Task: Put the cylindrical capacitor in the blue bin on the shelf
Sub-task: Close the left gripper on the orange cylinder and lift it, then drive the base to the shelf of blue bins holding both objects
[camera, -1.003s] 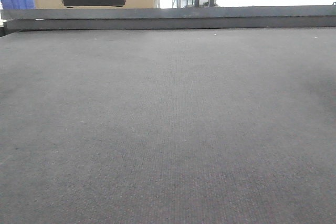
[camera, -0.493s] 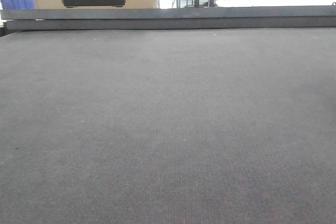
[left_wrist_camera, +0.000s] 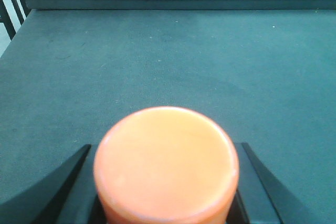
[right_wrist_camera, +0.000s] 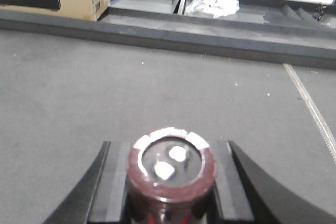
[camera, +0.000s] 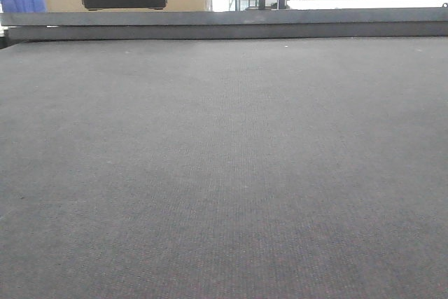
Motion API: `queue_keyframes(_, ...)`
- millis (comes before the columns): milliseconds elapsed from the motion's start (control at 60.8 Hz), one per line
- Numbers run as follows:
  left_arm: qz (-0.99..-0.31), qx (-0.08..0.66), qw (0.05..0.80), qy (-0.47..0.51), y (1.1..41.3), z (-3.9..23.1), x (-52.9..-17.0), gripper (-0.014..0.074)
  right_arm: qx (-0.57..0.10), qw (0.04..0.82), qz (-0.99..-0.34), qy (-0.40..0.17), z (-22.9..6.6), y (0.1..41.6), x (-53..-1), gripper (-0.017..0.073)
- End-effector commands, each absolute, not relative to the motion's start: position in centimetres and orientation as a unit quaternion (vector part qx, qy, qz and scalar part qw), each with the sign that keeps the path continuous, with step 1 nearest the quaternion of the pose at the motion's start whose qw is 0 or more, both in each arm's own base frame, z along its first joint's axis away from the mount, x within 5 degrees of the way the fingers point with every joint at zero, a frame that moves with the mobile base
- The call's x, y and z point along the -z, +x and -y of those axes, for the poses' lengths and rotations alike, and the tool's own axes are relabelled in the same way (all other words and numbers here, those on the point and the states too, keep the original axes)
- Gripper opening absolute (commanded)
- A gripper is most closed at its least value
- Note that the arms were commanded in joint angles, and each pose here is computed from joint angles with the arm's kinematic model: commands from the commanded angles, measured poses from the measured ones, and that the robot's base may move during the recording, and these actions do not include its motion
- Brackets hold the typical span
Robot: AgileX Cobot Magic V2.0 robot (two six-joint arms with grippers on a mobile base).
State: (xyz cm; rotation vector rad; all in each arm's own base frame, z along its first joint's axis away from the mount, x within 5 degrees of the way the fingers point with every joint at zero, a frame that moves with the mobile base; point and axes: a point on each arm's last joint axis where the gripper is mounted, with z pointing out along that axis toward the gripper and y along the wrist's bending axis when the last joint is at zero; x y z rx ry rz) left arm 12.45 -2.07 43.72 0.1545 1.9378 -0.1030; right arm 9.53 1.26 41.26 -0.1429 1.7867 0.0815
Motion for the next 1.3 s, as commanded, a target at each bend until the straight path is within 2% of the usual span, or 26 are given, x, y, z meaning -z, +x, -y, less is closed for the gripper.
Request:
queue_keyframes(0,-0.815,0.050,0.573,0.066,12.12,2.13,-44.12,-0.0111,-0.033,0.634,-0.770,-0.063,-1.23,9.38,-41.56,-0.0153)
queue_keyframes(1283,-0.807,0.051,0.585,0.065,12.21,2.13,-44.37,-0.0111,-0.033,0.634,-0.770,-0.063,-1.23,9.38,-41.56,-0.0153)
